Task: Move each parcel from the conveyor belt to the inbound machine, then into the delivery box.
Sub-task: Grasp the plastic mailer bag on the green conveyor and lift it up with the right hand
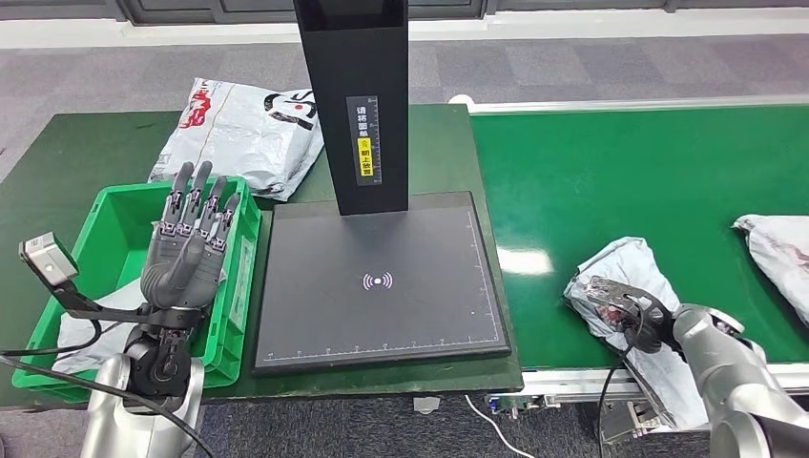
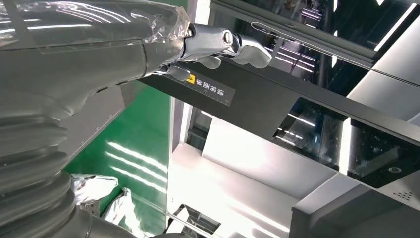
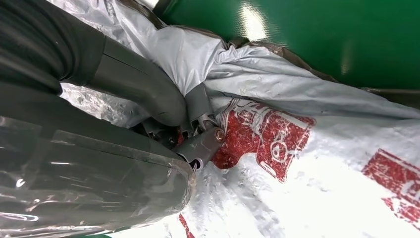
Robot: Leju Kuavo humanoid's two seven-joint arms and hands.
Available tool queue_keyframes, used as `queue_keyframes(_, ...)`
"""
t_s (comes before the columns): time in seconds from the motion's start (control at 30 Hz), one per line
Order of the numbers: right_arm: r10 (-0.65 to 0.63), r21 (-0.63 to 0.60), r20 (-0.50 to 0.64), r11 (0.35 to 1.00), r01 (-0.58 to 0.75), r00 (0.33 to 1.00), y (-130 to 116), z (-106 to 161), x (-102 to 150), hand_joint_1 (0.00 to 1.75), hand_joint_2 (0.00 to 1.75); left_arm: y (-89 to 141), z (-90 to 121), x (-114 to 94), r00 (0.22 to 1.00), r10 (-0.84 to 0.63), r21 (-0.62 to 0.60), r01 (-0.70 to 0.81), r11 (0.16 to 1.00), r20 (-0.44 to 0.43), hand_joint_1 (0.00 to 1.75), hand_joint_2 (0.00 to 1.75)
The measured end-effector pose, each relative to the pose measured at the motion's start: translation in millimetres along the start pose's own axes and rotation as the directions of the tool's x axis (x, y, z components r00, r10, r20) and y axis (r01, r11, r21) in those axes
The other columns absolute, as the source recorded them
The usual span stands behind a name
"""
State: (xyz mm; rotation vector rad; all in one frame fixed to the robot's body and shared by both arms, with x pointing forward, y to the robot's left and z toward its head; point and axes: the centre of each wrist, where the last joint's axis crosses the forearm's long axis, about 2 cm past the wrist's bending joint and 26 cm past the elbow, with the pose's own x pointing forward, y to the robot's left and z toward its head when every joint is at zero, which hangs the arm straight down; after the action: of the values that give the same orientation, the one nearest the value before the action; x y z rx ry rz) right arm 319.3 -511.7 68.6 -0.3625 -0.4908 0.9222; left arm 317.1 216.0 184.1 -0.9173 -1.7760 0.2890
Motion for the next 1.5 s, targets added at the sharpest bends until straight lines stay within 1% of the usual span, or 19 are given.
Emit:
queue_keyframes(0.23,-0.008,-0.018,0.016,1.0,0.008,1.0,0.4,-0.2,-0.4,1.75,1.75,0.4,1.9,0.7,1.0,-0.003,0.005,0.003,1.0,0.004,0.0,1.75)
queue_keyframes(0.33,-0.031,-0.079,0.062,0.996,0.035,0.998,-0.2,-0.6,1.5,1.75,1.75,0.6,6.7,1.8,1.0,-0.006,0.017,0.006,1.0,0.016,0.0,1.75)
queue_keyframes(0.43,-0.086,-0.187,0.123,0.976,0.108,0.989,-3.4,-1.7,12.1,1.75,1.75,1.0,16.1,4.0,0.999,-0.011,0.036,0.01,0.999,0.033,0.0,1.75)
queue_keyframes(0.53,-0.19,-0.3,0.204,0.922,0.246,0.96,-11.1,-1.7,31.3,1.75,1.75,1.7,27.0,7.3,0.999,-0.02,0.059,0.017,0.998,0.05,0.0,1.75)
queue_keyframes(0.63,-0.318,-0.378,0.329,0.819,0.433,0.889,-22.1,1.4,48.2,1.75,1.75,1.4,37.5,9.2,0.998,-0.035,0.082,0.03,0.996,0.06,0.0,1.75)
queue_keyframes(0.7,-0.377,-0.402,0.403,0.746,0.531,0.834,-31.4,5.0,56.4,1.75,1.75,1.2,42.3,10.2,0.997,-0.043,0.094,0.037,0.995,0.068,0.0,1.75)
queue_keyframes(0.77,-0.407,-0.42,0.455,0.686,0.594,0.792,-40.1,8.9,62.3,1.75,1.75,1.3,45.8,11.8,0.996,-0.051,0.107,0.042,0.993,0.078,0.0,1.75)
queue_keyframes(0.83,-0.42,-0.438,0.488,0.641,0.631,0.765,-46.3,12.1,66.1,1.75,1.75,1.5,48.5,13.3,0.995,-0.057,0.118,0.046,0.992,0.087,0.0,1.75)
queue_keyframes(0.93,-0.431,-0.455,0.521,0.59,0.667,0.737,-52.4,15.4,70.4,1.75,1.75,1.1,50.7,15.8,0.993,-0.064,0.126,0.051,0.991,0.101,0.0,1.75)
queue_keyframes(1.07,-0.43,-0.468,0.559,0.542,0.697,0.709,-58.3,18.5,75.5,1.75,1.75,0.5,51.5,18.6,0.991,-0.073,0.133,0.057,0.989,0.111,0.0,1.75)
queue_keyframes(1.27,-0.433,-0.468,0.6,0.491,0.734,0.673,-65.9,22.3,84.6,1.75,1.75,2.6,53.1,21.9,0.989,-0.083,0.149,0.064,0.987,0.126,0.0,1.75)
queue_keyframes(1.33,-0.435,-0.453,0.619,0.483,0.749,0.654,-67.6,23.3,87.6,1.75,1.75,3.2,53.7,22.2,0.988,-0.084,0.153,0.064,0.986,0.129,0.0,1.75)
queue_keyframes(1.5,-0.423,-0.404,0.667,0.487,0.774,0.614,-66.5,24.4,102.4,1.75,1.75,3.3,54.3,22.0,0.988,-0.084,0.158,0.063,0.986,0.132,0.0,1.75)
